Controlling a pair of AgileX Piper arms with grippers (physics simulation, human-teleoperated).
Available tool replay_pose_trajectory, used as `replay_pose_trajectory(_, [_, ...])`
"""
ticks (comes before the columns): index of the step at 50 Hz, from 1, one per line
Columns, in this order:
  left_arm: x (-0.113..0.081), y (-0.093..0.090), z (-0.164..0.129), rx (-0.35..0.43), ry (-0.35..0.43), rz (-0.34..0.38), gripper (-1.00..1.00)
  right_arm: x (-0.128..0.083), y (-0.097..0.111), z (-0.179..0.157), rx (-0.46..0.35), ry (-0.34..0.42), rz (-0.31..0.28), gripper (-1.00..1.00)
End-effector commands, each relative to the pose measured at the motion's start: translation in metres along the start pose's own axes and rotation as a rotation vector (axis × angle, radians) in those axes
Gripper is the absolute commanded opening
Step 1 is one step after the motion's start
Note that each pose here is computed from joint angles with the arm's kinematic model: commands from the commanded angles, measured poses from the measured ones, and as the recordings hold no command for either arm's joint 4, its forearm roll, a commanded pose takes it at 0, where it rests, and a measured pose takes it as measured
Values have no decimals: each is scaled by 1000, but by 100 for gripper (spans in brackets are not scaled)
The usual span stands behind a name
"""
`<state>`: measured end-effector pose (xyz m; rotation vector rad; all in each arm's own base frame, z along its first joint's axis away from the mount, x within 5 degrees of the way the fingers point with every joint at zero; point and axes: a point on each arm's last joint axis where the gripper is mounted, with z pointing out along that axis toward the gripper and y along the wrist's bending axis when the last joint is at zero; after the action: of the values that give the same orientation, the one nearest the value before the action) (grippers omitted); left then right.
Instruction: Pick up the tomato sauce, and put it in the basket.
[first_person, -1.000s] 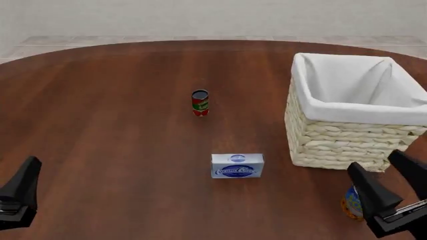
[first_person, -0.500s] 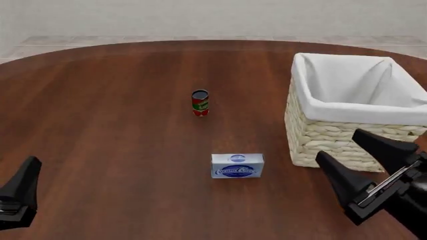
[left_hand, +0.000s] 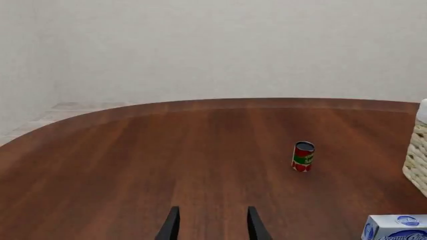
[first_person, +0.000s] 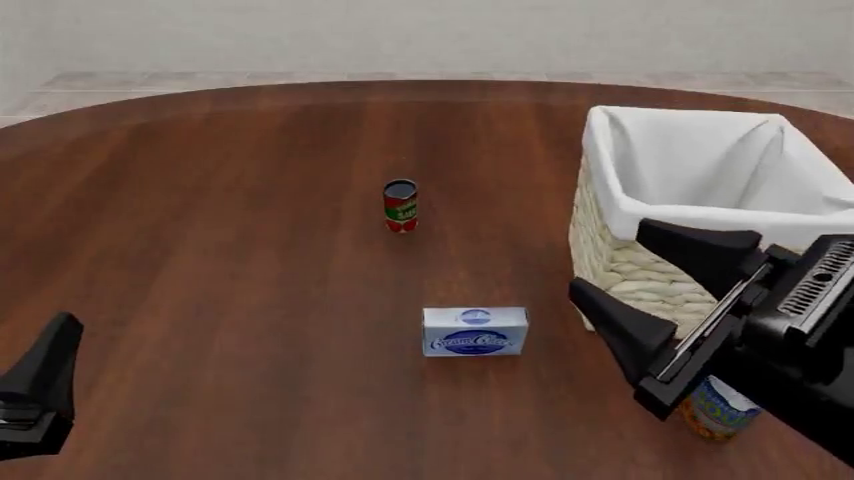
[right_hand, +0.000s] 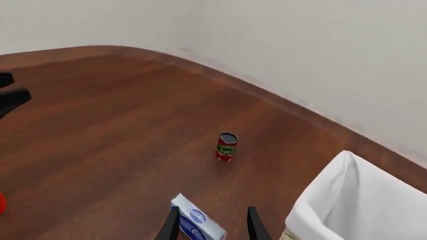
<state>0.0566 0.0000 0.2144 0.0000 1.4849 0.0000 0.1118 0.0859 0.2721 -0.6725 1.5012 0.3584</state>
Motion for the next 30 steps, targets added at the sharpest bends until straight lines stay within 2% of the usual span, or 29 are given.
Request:
replay_pose_trajectory(1, [0,0,0,0,0,0,100,-15,3,18,-39,12,-45,100])
replay_pose_trajectory(8, [0,0,0,0,0,0,100,-26,0,33,-34,26,-48,100])
replay_pose_trajectory(11, [0,0,0,0,0,0,100,-28,-3,36,-21,28,-100,100])
replay_pose_trajectory(12, [0,0,0,0,0,0,100,-32,-3,38,-21,32,-79,100])
replay_pose_trajectory(16, [0,0,0,0,0,0,100,-39,-8,47,-12,58,-67,100])
replay_pose_trajectory(19, [0,0,0,0,0,0,100,-41,-11,58,-4,82,-84,100])
replay_pose_trajectory(23, [0,0,0,0,0,0,100,-55,-19,69,19,88,-49,100])
replay_pose_trajectory(28, [0,0,0,0,0,0,100,-63,-25,84,34,105,-73,100])
replay_pose_trajectory(30, [0,0,0,0,0,0,100,-70,-30,89,49,106,-39,100])
